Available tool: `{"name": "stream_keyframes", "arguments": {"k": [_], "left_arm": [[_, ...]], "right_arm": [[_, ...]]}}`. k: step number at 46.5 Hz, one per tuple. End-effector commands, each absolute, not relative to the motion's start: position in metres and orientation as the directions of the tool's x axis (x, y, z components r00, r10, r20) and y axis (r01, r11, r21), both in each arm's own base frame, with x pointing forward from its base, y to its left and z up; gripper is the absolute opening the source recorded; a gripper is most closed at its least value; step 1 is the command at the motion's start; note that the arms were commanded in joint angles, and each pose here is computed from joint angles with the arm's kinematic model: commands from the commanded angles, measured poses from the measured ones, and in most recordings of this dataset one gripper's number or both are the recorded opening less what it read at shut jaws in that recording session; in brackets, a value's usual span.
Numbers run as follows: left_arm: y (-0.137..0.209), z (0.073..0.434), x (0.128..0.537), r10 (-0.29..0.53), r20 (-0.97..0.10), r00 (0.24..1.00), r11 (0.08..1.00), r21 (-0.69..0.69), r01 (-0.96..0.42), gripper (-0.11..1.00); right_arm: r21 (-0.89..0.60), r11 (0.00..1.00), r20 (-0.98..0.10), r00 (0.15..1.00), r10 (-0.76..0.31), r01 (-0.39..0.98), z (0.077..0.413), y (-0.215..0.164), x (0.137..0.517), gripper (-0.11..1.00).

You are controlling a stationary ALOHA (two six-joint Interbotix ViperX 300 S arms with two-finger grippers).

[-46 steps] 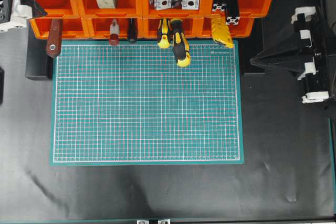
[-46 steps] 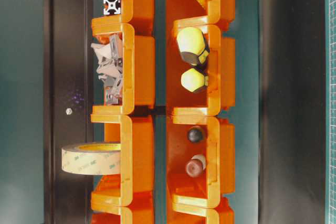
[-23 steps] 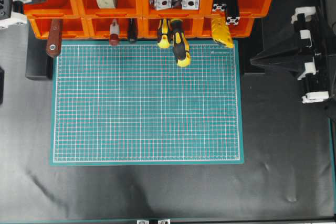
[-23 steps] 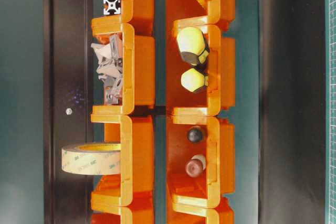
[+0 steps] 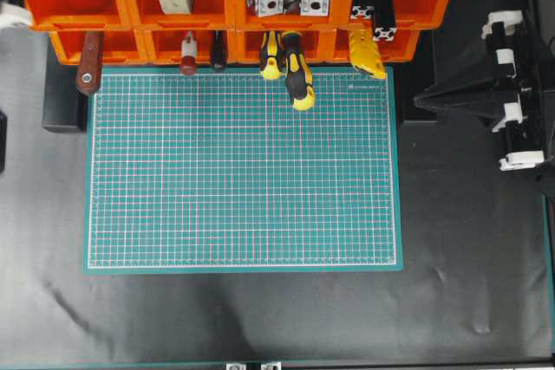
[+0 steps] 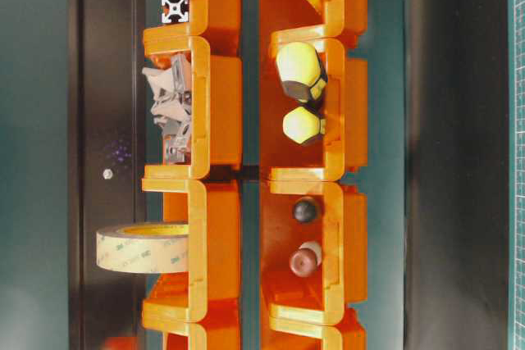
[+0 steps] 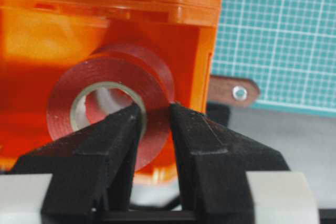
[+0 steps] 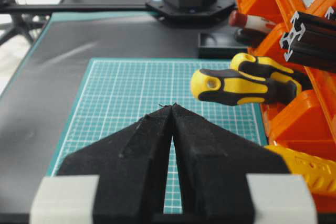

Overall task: Pick vinyl tape from container rack with left arm.
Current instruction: 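Close the left gripper on the red vinyl tape roll's rim, then lift the red tape out of the bin and carry it over the mat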

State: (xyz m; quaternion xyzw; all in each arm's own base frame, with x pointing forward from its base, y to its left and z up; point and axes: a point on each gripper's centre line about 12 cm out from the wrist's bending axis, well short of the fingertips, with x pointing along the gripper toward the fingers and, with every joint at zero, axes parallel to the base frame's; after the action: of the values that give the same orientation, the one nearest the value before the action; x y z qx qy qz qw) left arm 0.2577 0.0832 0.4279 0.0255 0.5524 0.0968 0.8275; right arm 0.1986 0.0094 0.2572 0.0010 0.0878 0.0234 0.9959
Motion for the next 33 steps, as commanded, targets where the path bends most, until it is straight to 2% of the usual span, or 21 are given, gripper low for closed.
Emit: {"name": "stream_keyframes", "arguments": {"k": [1, 12, 24, 33], "left_arm": [[0.080, 0.464, 0.250, 0.205, -0.880, 0.428, 0.977, 0.158, -0.144, 0.19], [0.046, 0.516, 0.259, 0.164, -0.805, 0.570, 0.986, 0.159, -0.059, 0.19], [-0.004, 0.515, 0.289, 0.054, -0.785, 0.618, 0.991, 0.117, 0.062, 0.19], [-0.041, 0.513, 0.310, -0.037, -0.686, 0.727, 0.985, 0.097, 0.141, 0.19]], "right_arm": [[0.006, 0.999, -0.148, 0.988, 0.050, -0.049, 0.267, 0.010, 0.201, 0.00], [0.000, 0.999, -0.145, 0.988, 0.050, -0.050, 0.267, 0.010, 0.201, 0.00], [0.000, 0.999, -0.125, 0.991, 0.047, -0.047, 0.272, 0.009, 0.198, 0.00], [0.000, 0.999, -0.107, 0.993, 0.047, -0.047, 0.277, 0.009, 0.195, 0.00]]}}
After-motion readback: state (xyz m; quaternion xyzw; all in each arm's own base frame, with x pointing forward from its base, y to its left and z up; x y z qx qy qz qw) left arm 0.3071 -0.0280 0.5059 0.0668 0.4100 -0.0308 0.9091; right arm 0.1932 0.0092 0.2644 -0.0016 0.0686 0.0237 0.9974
